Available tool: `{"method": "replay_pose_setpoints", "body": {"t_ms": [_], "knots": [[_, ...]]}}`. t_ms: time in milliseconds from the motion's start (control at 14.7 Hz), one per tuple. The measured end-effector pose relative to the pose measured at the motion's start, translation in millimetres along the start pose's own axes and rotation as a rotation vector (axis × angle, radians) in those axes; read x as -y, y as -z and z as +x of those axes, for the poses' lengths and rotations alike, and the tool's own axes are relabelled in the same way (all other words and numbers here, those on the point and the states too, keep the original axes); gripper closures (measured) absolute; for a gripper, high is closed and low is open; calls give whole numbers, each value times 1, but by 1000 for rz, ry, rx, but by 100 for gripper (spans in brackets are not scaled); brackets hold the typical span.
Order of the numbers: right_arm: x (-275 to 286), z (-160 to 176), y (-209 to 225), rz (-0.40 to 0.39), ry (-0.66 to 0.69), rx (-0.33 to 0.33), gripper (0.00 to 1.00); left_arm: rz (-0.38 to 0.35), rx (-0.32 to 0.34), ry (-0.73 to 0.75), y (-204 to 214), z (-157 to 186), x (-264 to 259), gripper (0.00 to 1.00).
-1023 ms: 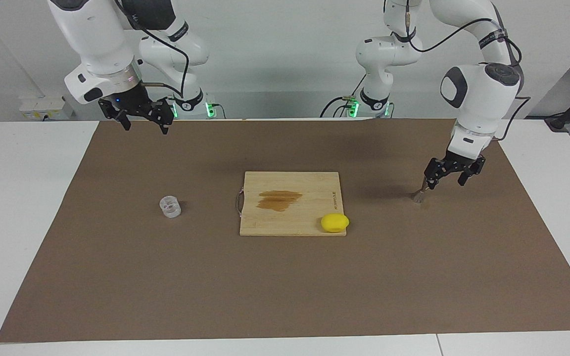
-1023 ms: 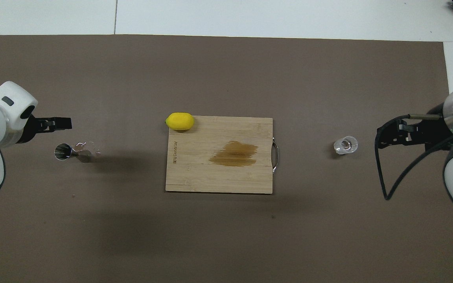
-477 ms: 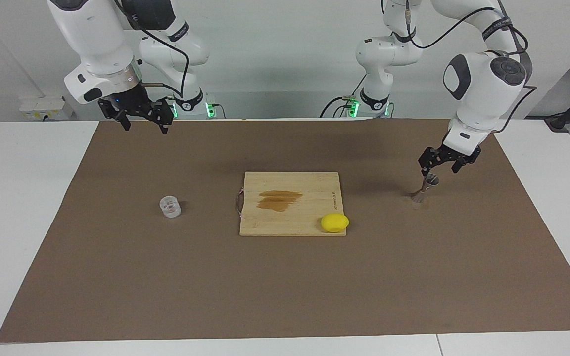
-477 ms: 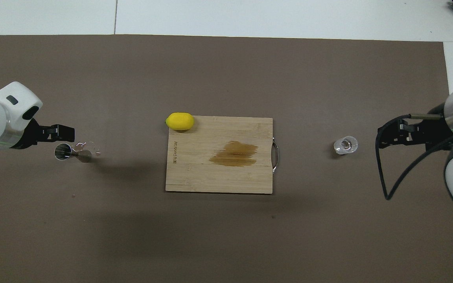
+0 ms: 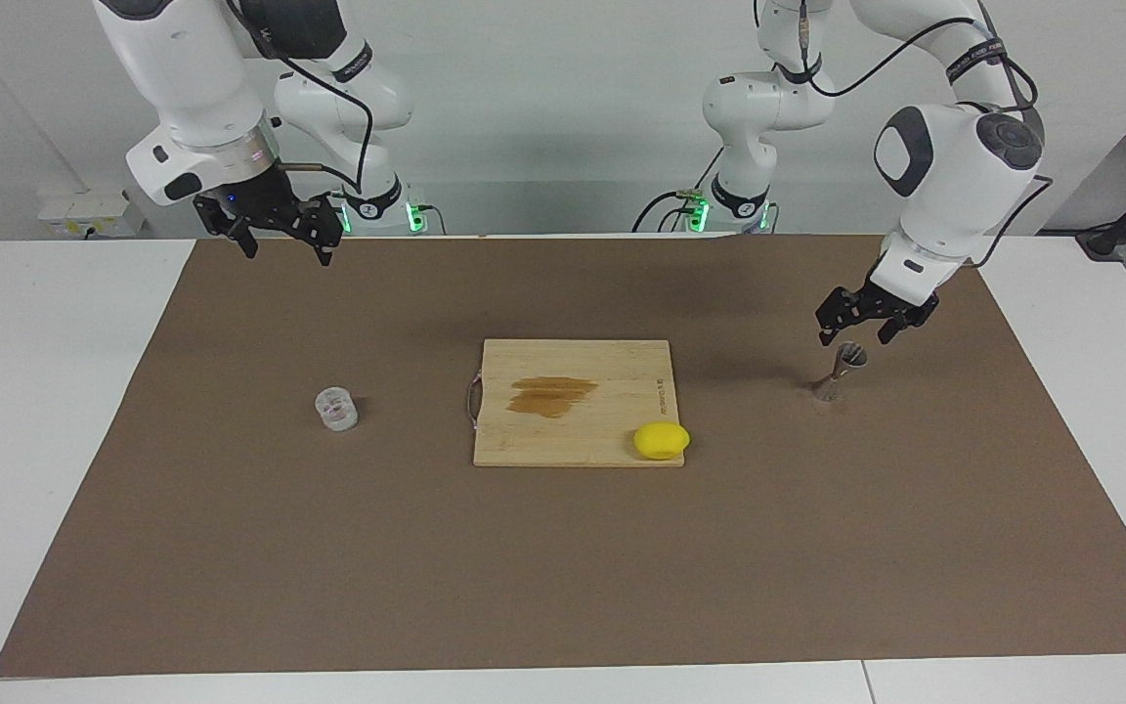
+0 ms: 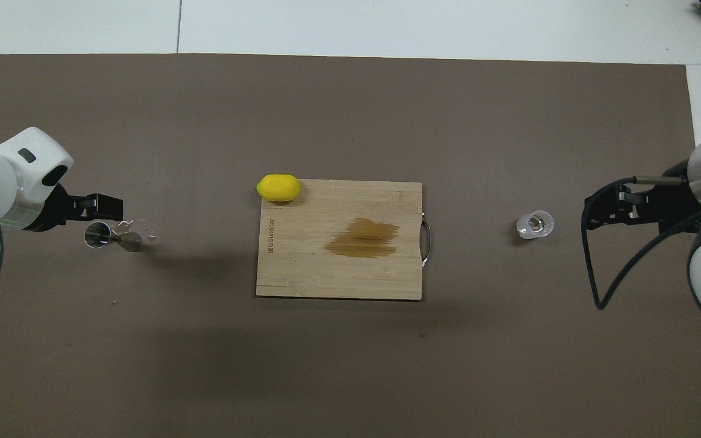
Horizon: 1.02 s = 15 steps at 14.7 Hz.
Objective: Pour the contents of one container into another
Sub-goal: 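Open the left gripper and lower it around the small cup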
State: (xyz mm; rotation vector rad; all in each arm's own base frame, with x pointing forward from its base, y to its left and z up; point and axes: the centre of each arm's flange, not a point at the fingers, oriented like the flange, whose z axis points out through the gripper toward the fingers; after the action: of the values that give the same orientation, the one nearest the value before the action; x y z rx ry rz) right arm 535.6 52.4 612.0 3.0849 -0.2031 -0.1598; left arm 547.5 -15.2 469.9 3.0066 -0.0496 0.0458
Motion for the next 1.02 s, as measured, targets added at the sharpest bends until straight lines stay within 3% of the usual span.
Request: {"method": "replay_pose_setpoints", "body": {"t_ms": [205,545,818,1023], "knots": [[1,1,1,2,1,-10,0,-105,-28,-72,5,-1,33,0],[2,1,1,2,3,-12,0,-196,-94,-341,6,-3,64,0],[1,1,1,3,1,-13,0,-275,-215,-687,-2,-4,96,0],[1,1,1,3,1,-13,0,-392,-295,-798,-12,-8,110,0]]}}
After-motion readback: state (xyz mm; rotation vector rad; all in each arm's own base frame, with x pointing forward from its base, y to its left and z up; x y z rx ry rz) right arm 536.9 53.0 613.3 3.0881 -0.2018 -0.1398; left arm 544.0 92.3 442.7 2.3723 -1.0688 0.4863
